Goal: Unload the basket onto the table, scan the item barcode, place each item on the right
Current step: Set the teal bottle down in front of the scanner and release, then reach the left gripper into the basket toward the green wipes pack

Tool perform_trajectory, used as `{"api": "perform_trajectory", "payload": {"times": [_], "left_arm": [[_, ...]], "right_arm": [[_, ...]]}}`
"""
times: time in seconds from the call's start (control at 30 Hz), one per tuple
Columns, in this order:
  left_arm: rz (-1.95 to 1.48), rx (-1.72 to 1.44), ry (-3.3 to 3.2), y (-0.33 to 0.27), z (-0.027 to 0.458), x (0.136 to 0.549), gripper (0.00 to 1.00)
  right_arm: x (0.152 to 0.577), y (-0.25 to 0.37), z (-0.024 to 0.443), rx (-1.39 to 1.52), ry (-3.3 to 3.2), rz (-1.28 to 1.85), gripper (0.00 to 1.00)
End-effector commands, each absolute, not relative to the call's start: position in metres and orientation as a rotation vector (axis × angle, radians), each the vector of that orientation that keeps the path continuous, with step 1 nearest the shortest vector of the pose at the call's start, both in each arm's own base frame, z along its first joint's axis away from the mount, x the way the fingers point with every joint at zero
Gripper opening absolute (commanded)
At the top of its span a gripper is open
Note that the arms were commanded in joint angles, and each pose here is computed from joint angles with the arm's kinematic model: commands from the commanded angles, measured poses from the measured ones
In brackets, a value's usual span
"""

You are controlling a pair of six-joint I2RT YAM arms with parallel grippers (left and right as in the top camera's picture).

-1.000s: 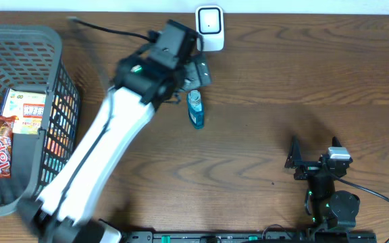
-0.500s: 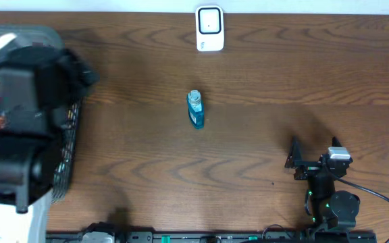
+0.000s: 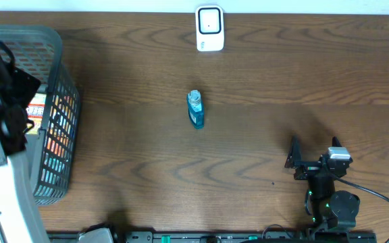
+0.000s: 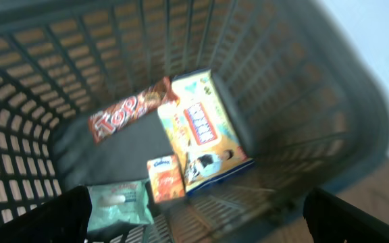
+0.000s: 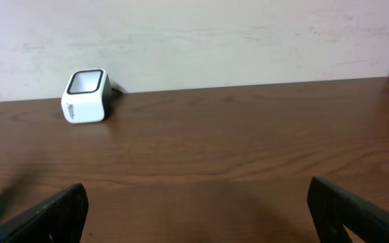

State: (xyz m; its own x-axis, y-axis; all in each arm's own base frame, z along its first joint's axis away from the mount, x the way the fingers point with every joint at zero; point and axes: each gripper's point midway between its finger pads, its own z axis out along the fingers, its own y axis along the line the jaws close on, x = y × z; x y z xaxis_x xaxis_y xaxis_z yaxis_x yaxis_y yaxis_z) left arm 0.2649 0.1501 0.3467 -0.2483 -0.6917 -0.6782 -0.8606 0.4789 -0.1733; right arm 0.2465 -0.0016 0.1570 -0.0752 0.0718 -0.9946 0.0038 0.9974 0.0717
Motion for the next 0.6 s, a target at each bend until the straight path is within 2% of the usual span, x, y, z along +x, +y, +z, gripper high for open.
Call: {"api": "perform_trajectory", "payload": {"times": [0.0,0.57], "left_arm": [[0.275,-1.354,2.101,0.159,0.320,0.271,1.00],[0.317,-1.696,2.337,0.199,0.217,0.260,1.00]], "right_arm": [[0.246,0.000,0.156,0.043,1.646,0.051,0.99],[0.246,0.000,0.156,0.043,1.646,0.051,0.99]]}}
